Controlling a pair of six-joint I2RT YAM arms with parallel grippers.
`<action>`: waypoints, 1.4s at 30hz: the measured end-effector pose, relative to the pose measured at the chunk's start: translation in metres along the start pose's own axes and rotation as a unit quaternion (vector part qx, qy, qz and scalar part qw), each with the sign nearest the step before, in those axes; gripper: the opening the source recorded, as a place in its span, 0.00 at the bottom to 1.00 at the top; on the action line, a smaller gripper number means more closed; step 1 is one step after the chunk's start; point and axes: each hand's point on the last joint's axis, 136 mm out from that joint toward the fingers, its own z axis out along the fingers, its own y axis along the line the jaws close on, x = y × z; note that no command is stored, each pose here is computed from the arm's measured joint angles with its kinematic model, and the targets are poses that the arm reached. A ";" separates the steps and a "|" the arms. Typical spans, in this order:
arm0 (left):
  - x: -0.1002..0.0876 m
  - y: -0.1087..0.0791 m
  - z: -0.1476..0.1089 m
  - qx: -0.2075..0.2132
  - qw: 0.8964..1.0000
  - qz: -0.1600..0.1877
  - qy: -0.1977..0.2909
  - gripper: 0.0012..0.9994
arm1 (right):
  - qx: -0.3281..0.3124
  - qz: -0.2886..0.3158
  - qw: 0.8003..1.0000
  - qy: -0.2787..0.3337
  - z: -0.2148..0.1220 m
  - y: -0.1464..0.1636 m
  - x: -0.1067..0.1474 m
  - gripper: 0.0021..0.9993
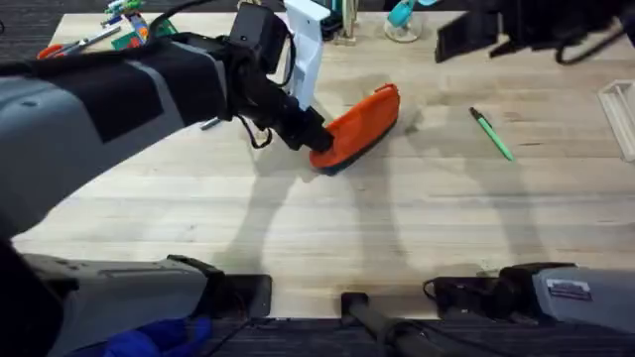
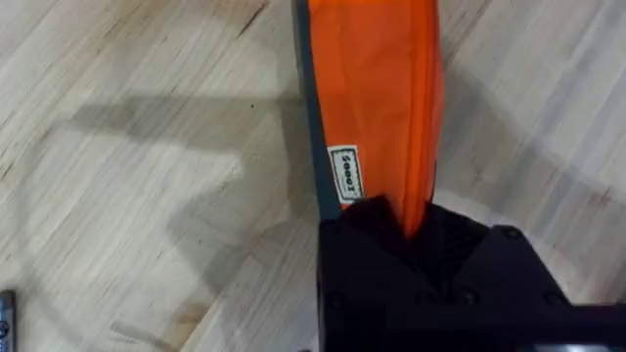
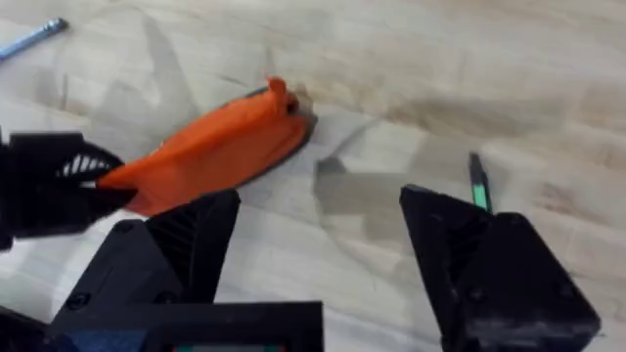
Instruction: Unzip the bag, pick up the pens from the table one at a time and place them inside, then zip the bag closed.
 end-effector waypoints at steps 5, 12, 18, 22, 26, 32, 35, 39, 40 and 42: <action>0.000 0.000 0.000 0.000 1.000 0.000 0.000 0.04 | -0.018 -0.006 1.000 0.021 0.027 0.006 -0.019 1.00; 0.000 0.000 0.000 0.000 1.000 0.000 0.000 0.04 | -0.058 -0.007 0.996 0.069 0.071 0.021 -0.019 1.00; 0.000 0.000 0.000 0.000 1.000 0.000 0.000 0.04 | -0.070 -0.008 0.992 0.102 0.107 0.026 -0.012 1.00; 0.000 0.000 0.000 0.000 1.000 0.000 0.000 0.04 | -0.074 -0.014 0.991 0.108 0.122 0.029 -0.011 1.00; 0.000 0.000 0.000 0.000 1.000 0.000 0.000 0.04 | -0.079 -0.017 0.990 0.113 0.133 0.033 -0.010 1.00; 0.000 0.000 0.000 0.000 1.000 0.000 0.000 0.04 | -0.084 -0.016 0.989 0.123 0.151 0.034 -0.006 1.00; 0.000 0.000 0.000 0.000 1.000 0.000 0.000 0.04 | -0.093 -0.013 0.987 0.129 0.158 0.036 -0.004 1.00; 0.000 0.000 0.000 0.000 1.000 0.000 0.000 0.04 | -0.099 -0.011 0.986 0.136 0.164 0.037 -0.001 1.00; 0.000 0.000 0.000 0.000 1.000 0.000 0.000 0.04 | -0.100 -0.010 0.985 0.138 0.165 0.037 0.000 1.00; 0.000 0.000 0.000 0.000 1.000 0.000 0.000 0.04 | -0.102 -0.008 0.984 0.146 0.169 0.038 0.004 1.00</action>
